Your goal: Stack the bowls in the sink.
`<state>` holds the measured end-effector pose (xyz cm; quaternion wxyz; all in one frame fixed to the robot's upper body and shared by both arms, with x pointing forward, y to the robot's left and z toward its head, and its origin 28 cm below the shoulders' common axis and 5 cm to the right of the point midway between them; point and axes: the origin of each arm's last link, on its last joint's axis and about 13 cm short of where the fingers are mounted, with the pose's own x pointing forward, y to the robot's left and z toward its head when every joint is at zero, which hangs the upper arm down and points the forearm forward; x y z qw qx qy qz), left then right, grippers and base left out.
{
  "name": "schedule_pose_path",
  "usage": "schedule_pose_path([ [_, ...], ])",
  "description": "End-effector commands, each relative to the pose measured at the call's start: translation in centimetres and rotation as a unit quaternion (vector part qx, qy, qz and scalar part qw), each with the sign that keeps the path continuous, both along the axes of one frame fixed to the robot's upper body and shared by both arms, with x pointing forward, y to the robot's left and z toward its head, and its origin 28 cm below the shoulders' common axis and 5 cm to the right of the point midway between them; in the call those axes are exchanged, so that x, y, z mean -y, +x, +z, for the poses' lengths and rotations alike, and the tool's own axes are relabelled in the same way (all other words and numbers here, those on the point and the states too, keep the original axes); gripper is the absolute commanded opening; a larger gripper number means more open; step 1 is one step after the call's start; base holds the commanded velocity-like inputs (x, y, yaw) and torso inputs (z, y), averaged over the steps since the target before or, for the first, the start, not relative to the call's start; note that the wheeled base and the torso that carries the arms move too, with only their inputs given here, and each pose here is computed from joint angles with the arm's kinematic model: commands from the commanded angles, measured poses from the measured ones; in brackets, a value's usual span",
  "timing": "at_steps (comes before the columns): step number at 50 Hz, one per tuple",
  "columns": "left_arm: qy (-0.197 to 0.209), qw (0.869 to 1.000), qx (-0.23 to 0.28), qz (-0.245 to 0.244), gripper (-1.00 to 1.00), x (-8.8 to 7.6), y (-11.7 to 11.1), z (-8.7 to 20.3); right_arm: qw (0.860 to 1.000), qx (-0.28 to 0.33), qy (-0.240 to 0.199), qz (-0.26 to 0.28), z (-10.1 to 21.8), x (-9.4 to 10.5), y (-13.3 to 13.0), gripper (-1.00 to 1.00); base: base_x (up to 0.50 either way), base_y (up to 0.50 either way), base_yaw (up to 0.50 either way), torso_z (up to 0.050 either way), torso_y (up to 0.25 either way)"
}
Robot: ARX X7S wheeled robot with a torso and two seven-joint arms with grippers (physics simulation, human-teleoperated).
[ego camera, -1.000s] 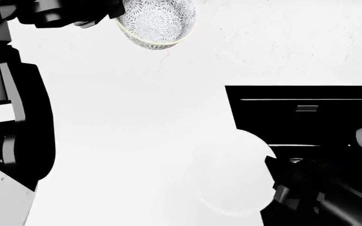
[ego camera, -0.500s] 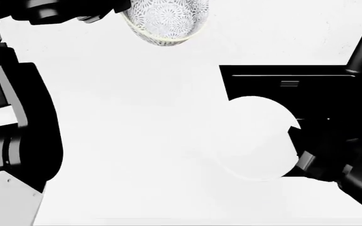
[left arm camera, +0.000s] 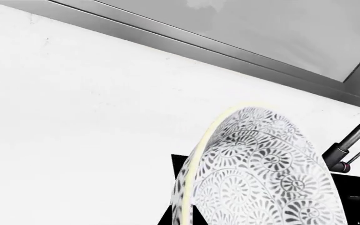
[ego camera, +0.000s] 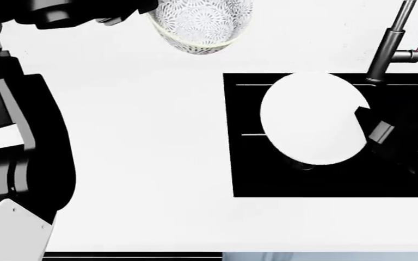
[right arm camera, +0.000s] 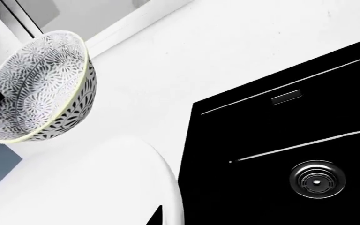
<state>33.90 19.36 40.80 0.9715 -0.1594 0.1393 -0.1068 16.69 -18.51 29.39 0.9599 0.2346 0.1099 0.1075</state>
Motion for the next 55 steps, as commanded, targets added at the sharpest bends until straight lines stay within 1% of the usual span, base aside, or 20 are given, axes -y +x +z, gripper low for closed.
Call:
schedule_pose_path([
  [1, -0.007, 1.0, 0.007, -0.018, -1.0, 0.2, -0.2, 0.1, 0.999, 0.039, 0.0, -0.009, 1.7, 0.6, 0.9, -1.0, 0.0, -0.5, 0.0, 0.0, 0.0],
  [10, -0.007, 1.0, 0.007, -0.029, -1.0, 0.4, -0.1, 0.1, 0.999, 0.045, 0.003, -0.015, 1.9, 0.9, 0.7, -1.0, 0.0, -0.5, 0.0, 0.002, 0.0],
  [16, -0.012, 0.999, 0.01, -0.045, -1.0, 0.6, -0.4, 0.0, 0.999, 0.046, 0.003, -0.017, 1.7, 1.1, 0.4, -1.0, 0.0, -0.5, 0.0, 0.0, 0.002],
  [20, -0.014, 0.998, 0.014, -0.059, -1.0, 0.6, -0.9, 0.3, 0.999, 0.047, 0.003, -0.019, 1.7, 1.2, 0.3, -1.0, 0.0, -0.5, 0.0, 0.0, 0.0],
  [25, -0.015, 0.997, 0.019, -0.073, -1.0, 0.4, -2.2, 0.1, 0.999, 0.046, 0.004, -0.022, 1.5, 1.3, 0.4, -1.0, 0.0, -0.5, 0.0, 0.0, 0.002],
  [29, -0.019, 0.997, 0.019, -0.072, -1.0, 0.0, -2.7, -0.1, 0.999, 0.046, 0.004, -0.025, 1.6, 1.3, 0.4, -1.0, 0.0, -0.5, 0.0, 0.0, 0.0],
  [33, -0.024, 0.997, 0.019, -0.067, -1.0, -0.1, -2.4, -0.3, 0.998, 0.045, 0.003, -0.037, 1.9, 1.7, 0.8, -1.0, -0.01, -0.5, 0.0, 0.0, 0.0],
  [40, -0.026, 0.997, 0.021, -0.063, -1.0, 0.0, -2.2, -0.2, 0.997, 0.043, 0.004, -0.057, 1.8, 2.5, 0.9, -1.0, -0.03, -0.5, 0.0, 0.0, 0.001],
  [43, -0.025, 0.997, 0.023, -0.067, -1.0, 0.1, -2.2, -0.1, 0.997, 0.048, 0.002, -0.064, 1.9, 2.6, 0.7, -1.0, 0.0, -0.13, 0.0, 0.0, 0.0],
  [47, -0.024, 0.997, 0.023, -0.07, -1.0, 0.2, -2.3, -0.1, 0.997, 0.049, -0.002, -0.065, 1.9, 2.6, 0.5, -1.0, 0.0, -0.03, 0.0, 0.0, 0.0],
  [52, -0.027, 0.997, 0.024, -0.07, -1.0, 0.1, -2.3, -0.1, 0.997, 0.044, -0.001, -0.063, 1.9, 2.5, 0.5, -1.0, 0.0, -0.5, 0.0, 0.0, 0.0],
  [55, -0.034, 0.997, 0.026, -0.065, -1.0, -0.2, -2.2, -0.1, 0.997, 0.045, -0.008, -0.054, 1.8, 2.3, 0.6, -1.0, 0.0, -0.33, 0.0, 0.003, 0.003],
])
